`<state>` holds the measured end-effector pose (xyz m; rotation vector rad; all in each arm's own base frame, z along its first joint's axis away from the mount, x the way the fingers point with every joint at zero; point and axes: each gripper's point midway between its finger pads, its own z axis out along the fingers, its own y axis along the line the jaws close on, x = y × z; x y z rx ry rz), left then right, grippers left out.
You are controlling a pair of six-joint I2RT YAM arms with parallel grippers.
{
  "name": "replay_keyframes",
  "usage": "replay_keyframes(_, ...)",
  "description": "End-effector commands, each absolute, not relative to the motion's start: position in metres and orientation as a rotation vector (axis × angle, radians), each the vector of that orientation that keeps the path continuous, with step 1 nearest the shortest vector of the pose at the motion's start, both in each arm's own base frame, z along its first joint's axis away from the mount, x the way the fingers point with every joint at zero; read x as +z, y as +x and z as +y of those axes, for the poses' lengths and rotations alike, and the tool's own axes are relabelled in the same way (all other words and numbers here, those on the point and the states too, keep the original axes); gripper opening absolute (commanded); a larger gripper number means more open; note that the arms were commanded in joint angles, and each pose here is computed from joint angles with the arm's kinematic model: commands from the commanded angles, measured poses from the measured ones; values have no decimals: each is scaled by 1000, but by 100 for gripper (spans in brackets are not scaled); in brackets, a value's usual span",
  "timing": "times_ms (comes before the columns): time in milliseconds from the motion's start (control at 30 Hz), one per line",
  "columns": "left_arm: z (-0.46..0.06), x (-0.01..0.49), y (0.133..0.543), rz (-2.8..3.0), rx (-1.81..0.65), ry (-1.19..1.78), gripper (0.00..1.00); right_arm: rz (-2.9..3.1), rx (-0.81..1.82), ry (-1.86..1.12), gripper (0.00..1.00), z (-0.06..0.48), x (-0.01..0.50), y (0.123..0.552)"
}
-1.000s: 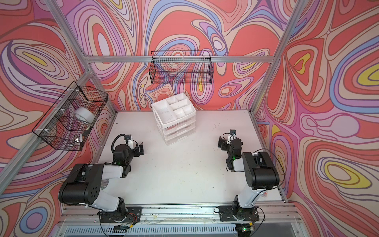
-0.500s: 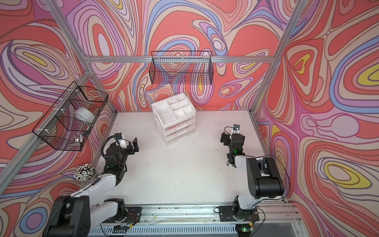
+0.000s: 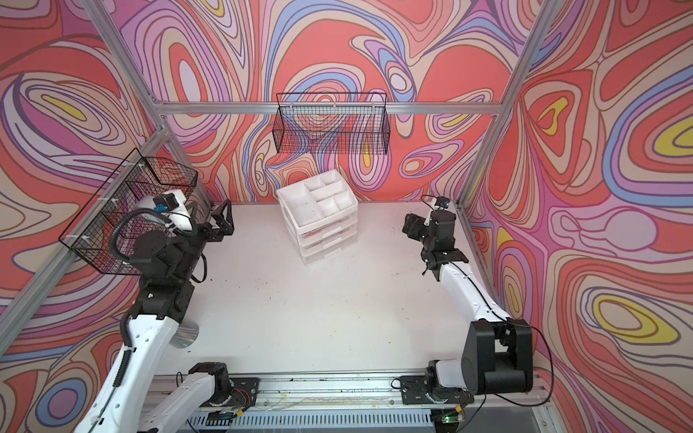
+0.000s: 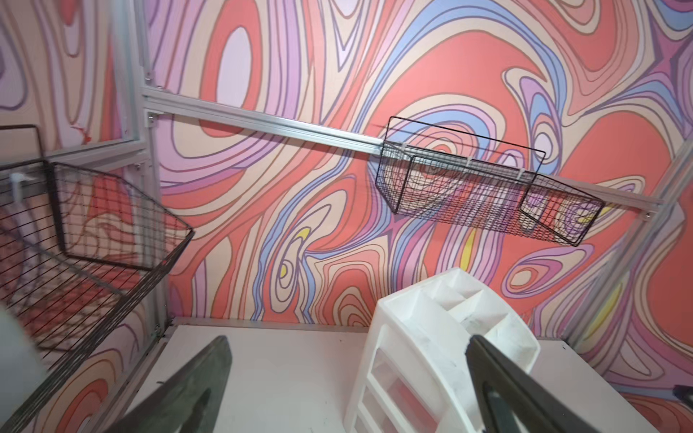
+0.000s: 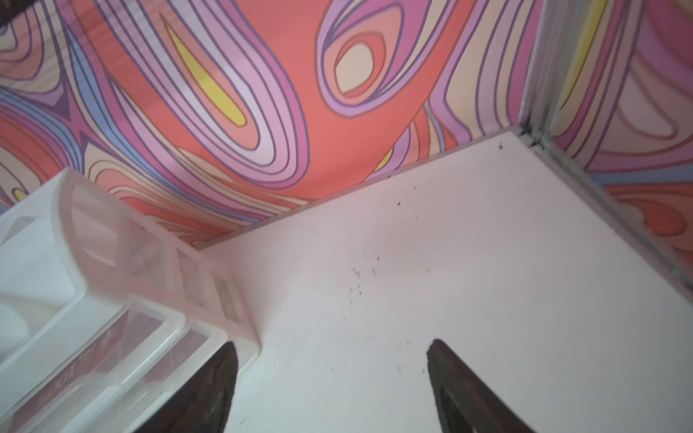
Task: Take the postcards out of the drawer
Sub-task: Move the storage box to the center of the board.
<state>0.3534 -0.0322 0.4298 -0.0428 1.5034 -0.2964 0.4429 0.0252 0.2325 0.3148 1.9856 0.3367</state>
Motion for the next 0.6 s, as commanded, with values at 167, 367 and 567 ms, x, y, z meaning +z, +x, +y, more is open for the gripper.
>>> replay_keyframes(167, -78, 383, 399, 1884, -405, 79, 86, 2132, 523, 245, 78, 102, 219, 436)
replay_keyframes(367, -95, 367, 443, 2005, -475, 105, 80, 2154, 598, 180, 76, 150, 221, 438)
replay_keyframes(567, -118, 351, 486, 2057, -548, 165, 70, 2179, 669, 134, 73, 181, 218, 436)
